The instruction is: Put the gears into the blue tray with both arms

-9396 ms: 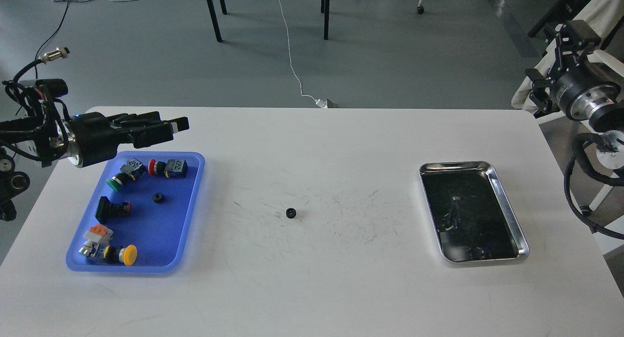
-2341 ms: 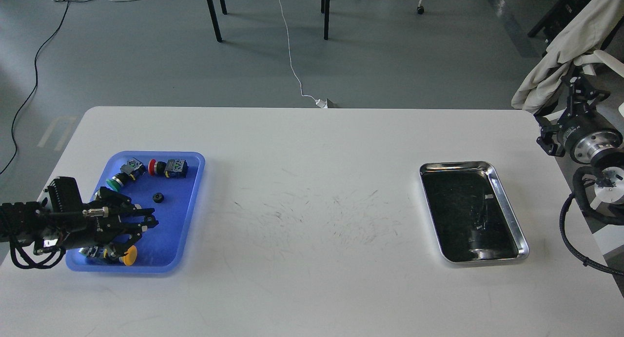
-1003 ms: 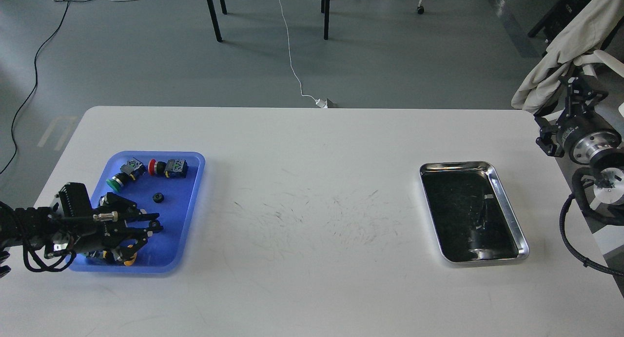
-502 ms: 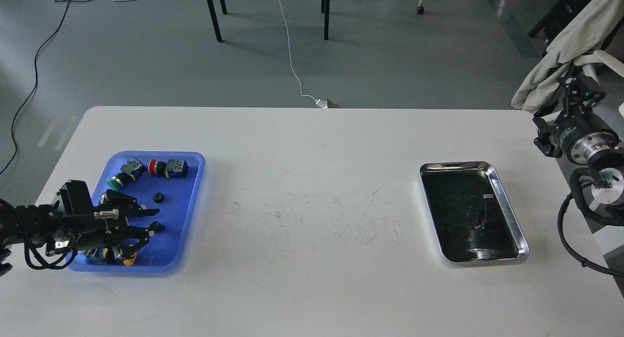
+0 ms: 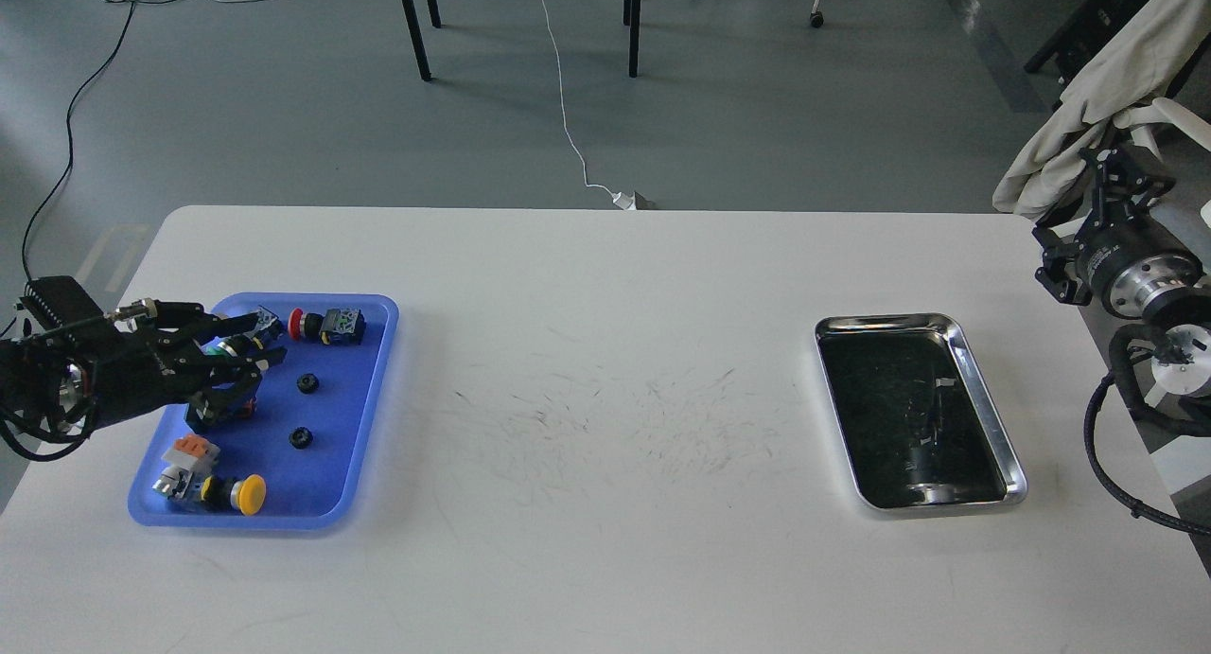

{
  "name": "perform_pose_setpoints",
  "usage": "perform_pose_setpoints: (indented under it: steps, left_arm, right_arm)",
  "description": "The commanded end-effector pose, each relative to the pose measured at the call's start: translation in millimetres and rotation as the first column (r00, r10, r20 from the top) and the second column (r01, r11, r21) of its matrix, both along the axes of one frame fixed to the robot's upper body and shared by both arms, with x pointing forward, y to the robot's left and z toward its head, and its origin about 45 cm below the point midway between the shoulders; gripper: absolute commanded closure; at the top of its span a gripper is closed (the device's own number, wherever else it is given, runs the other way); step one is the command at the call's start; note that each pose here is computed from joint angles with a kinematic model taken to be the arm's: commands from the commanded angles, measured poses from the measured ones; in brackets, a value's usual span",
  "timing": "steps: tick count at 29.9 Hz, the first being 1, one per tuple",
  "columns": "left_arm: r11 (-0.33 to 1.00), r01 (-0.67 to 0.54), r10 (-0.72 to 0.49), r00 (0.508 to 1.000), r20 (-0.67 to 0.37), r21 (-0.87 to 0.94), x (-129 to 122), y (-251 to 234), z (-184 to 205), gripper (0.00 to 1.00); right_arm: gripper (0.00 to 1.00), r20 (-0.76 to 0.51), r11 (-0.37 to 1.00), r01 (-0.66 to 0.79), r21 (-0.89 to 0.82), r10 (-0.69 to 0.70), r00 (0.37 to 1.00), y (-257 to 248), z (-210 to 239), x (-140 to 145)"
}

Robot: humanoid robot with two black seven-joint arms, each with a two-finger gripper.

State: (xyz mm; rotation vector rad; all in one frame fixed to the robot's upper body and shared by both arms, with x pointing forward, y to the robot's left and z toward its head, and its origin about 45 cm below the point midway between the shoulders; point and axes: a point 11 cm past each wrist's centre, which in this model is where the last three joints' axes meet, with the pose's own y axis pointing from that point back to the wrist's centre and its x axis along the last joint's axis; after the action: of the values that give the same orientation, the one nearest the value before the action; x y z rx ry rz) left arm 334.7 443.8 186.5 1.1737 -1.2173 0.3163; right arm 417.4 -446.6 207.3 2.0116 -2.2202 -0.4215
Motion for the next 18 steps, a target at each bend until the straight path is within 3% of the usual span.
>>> perform_pose_setpoints:
  steps: [1, 8, 16, 18]
  left_arm:
    - [0.975, -0.169, 0.17, 0.985, -0.004, -0.144, 11, 11, 16, 0.4]
    - [0.796, -0.394, 0.414, 0.908, -0.06, -0.46, 36, 22, 52, 0.24]
    - [0.588, -0.486, 0.537, 0.833, -0.137, -0.646, 44, 29, 60, 0.04]
    - [0.564, -0.495, 0.546, 0.824, -0.151, -0.661, 45, 29, 60, 0.03]
  right_arm:
    - [0.01, -0.012, 1.0, 0.003, -0.002, -0.003, 1.0, -5, 3, -2]
    - [0.01, 0.024, 1.0, -0.021, 0.009, 0.021, 0.999, -19, 23, -6]
    - [0.01, 0.049, 0.995, -0.09, 0.031, 0.088, 0.995, -20, 38, -11]
    - [0.01, 0.053, 0.994, -0.101, 0.031, 0.099, 0.994, -19, 41, -12]
